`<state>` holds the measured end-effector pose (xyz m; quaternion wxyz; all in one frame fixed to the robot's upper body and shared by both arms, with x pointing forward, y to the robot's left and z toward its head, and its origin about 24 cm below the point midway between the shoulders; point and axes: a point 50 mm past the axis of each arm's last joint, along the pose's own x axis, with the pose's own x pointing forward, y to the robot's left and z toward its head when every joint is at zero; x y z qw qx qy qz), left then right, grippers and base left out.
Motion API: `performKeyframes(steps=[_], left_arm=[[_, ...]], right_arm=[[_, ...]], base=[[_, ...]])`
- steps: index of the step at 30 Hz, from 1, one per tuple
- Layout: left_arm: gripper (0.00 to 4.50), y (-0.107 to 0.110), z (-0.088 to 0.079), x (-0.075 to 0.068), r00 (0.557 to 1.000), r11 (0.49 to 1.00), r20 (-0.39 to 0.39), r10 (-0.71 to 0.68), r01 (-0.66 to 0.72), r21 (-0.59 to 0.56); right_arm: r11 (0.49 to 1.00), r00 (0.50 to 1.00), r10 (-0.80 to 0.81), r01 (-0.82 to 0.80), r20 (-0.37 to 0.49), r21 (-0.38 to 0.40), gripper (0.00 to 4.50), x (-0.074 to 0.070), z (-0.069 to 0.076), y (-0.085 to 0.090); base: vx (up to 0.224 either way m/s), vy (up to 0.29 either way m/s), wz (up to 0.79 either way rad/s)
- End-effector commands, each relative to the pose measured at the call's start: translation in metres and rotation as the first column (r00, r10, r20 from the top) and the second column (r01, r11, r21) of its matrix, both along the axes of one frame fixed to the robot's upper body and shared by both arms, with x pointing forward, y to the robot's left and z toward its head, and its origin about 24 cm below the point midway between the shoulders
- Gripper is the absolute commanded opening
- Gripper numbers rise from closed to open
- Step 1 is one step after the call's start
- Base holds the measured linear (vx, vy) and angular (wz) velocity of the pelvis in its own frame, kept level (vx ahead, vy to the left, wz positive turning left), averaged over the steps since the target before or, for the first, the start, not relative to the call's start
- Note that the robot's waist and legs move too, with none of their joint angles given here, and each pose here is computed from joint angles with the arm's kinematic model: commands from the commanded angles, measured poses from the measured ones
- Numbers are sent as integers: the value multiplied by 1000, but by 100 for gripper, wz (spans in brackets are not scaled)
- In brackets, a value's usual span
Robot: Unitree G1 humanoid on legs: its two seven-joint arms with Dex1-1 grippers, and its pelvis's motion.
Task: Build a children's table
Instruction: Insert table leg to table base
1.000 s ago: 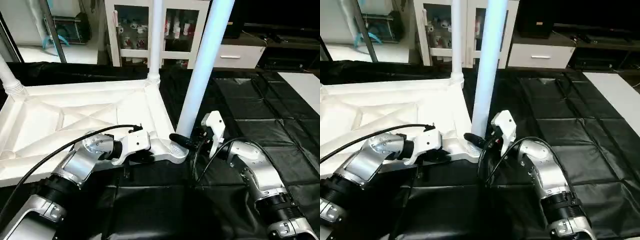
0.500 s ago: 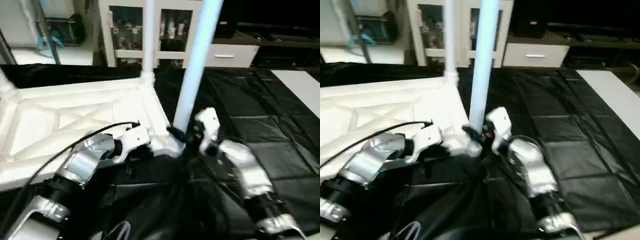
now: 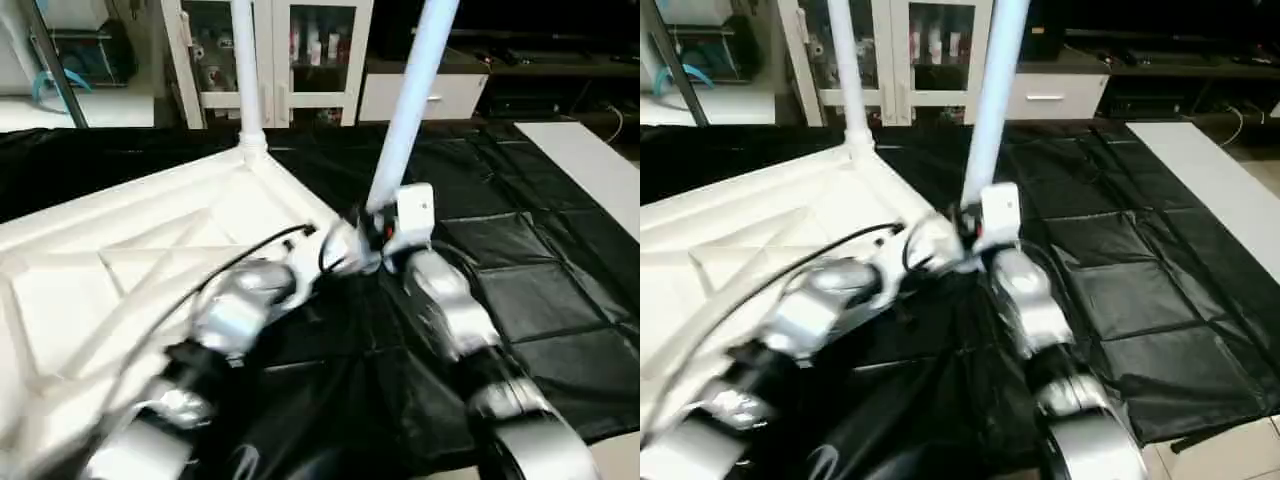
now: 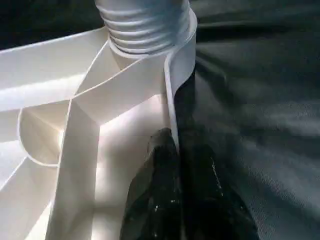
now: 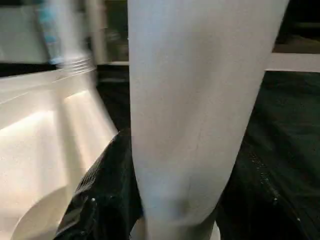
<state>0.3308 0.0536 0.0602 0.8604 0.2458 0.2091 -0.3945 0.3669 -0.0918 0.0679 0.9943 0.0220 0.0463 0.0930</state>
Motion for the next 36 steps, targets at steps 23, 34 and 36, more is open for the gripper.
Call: performKeyframes(steps=[23,34,36], left_arm=[[0,-20,16,-7,993,994,58,-105,107,-37],[0,-15,12,-8,991,992,47,-122,123,-21],[0,-14,11,-8,991,992,45,-126,127,-18]], right_arm=[[971,966,-237,234,-102,-44,219,3,-26,-34],[998,998,-62,62,-24,-1,305,-2,-19,-20],[999,999,-42,42,-15,8,347,-4,-19,-20]], base=[[0,0,0],[0,0,0],[0,0,0]])
